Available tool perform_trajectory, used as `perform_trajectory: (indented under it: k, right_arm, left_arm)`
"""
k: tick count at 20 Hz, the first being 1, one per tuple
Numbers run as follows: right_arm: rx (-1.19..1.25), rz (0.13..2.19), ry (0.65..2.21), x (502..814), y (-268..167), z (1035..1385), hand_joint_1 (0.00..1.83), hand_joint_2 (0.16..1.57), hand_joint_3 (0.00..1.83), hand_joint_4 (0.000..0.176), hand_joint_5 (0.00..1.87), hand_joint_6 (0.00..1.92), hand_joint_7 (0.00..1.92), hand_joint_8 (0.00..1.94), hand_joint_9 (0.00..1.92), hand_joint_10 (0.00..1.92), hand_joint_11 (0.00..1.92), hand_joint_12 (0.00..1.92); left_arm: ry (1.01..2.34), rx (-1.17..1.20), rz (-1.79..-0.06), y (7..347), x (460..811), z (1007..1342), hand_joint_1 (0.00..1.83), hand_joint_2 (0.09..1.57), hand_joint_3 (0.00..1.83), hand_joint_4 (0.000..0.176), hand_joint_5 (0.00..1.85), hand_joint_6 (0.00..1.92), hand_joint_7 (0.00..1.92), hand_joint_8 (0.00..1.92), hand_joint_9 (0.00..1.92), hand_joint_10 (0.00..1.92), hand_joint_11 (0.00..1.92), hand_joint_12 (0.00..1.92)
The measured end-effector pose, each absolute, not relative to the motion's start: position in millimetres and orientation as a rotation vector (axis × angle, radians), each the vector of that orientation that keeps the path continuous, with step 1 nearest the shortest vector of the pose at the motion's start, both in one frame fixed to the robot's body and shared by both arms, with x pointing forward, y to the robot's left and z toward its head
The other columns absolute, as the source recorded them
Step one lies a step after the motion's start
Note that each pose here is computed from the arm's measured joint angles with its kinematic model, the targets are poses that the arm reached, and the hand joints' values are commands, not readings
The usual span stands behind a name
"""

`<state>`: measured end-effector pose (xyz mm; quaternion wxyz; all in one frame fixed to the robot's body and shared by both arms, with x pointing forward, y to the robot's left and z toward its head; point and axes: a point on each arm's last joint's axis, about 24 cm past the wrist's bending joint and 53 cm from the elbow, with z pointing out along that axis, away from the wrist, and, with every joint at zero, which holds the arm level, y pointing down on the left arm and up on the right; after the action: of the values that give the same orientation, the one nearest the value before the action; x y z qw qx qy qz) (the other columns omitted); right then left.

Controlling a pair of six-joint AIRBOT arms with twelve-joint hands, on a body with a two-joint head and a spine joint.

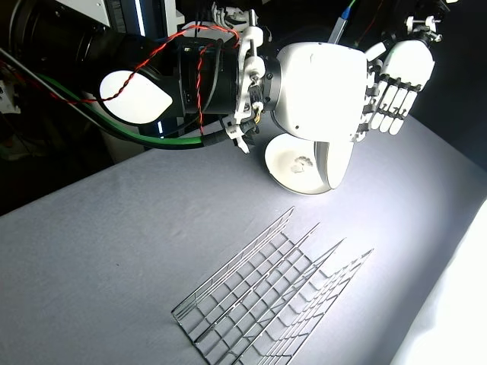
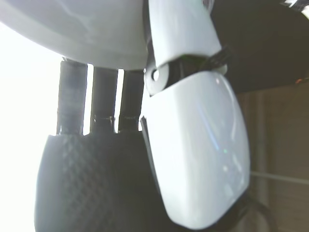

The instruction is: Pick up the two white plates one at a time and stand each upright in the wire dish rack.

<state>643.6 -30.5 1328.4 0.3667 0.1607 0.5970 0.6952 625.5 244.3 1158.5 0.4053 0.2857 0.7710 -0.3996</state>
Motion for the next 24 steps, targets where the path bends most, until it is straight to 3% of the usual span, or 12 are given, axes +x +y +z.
perform_trajectory:
  k: [1, 2, 4, 8, 11, 16, 24]
  right_arm:
    - [0.438, 1.795, 1.531, 645, -33, 1330, 1.41, 1.08, 0.00, 0.000, 0.94, 1.01, 1.04, 0.83, 1.05, 0.92, 0.96, 1.15]
    - [0.474, 1.804, 1.531, 647, -37, 1331, 1.49, 1.06, 0.00, 0.000, 0.97, 0.94, 1.05, 0.78, 1.02, 0.83, 0.98, 1.33]
    - [0.521, 1.807, 1.539, 650, -42, 1330, 1.50, 1.06, 0.00, 0.000, 0.97, 0.91, 1.03, 0.79, 1.06, 0.81, 0.97, 1.36]
    - [0.610, 1.824, 1.554, 653, -49, 1328, 1.50, 1.06, 0.00, 0.000, 0.95, 0.96, 1.05, 0.75, 1.07, 0.77, 0.98, 1.34]
    - [0.635, 1.824, 1.559, 653, -54, 1327, 1.50, 1.04, 0.00, 0.000, 1.00, 0.85, 1.10, 0.68, 1.13, 0.69, 1.00, 1.32]
    - [0.674, 1.784, 1.589, 657, -66, 1320, 1.50, 1.06, 0.00, 0.000, 0.97, 0.91, 1.05, 0.81, 1.07, 0.76, 0.96, 1.37]
    - [0.698, 1.753, 1.568, 663, -86, 1322, 1.50, 1.05, 0.00, 0.000, 1.02, 0.86, 1.04, 0.79, 1.08, 0.75, 0.95, 1.37]
  left_arm:
    - [1.944, 0.723, -1.009, 244, 625, 1159, 0.00, 1.05, 0.00, 0.000, 0.00, 0.00, 0.00, 0.00, 0.00, 0.00, 0.00, 0.00]
    - [1.940, 0.731, -1.008, 243, 625, 1159, 0.00, 1.05, 0.00, 0.000, 0.00, 0.00, 0.00, 0.00, 0.00, 0.00, 0.00, 0.00]
    - [1.939, 0.733, -1.007, 243, 625, 1158, 0.00, 1.05, 0.00, 0.000, 0.00, 0.00, 0.00, 0.00, 0.00, 0.00, 0.00, 0.00]
    - [1.926, 0.743, -1.020, 236, 624, 1160, 0.00, 1.06, 0.00, 0.000, 0.00, 0.00, 0.00, 0.00, 0.00, 0.00, 0.00, 0.00]
    - [1.909, 0.764, -1.020, 230, 623, 1161, 0.00, 1.06, 0.00, 0.000, 0.00, 0.00, 0.00, 0.00, 0.00, 0.00, 0.00, 0.00]
    - [1.899, 0.800, -1.038, 216, 618, 1158, 0.00, 1.05, 0.00, 0.000, 0.00, 0.00, 0.00, 0.00, 0.00, 0.00, 0.00, 0.00]
    - [1.885, 0.857, -1.045, 193, 612, 1150, 0.00, 1.05, 0.00, 0.000, 0.00, 0.00, 0.00, 0.00, 0.00, 0.00, 0.00, 0.00]
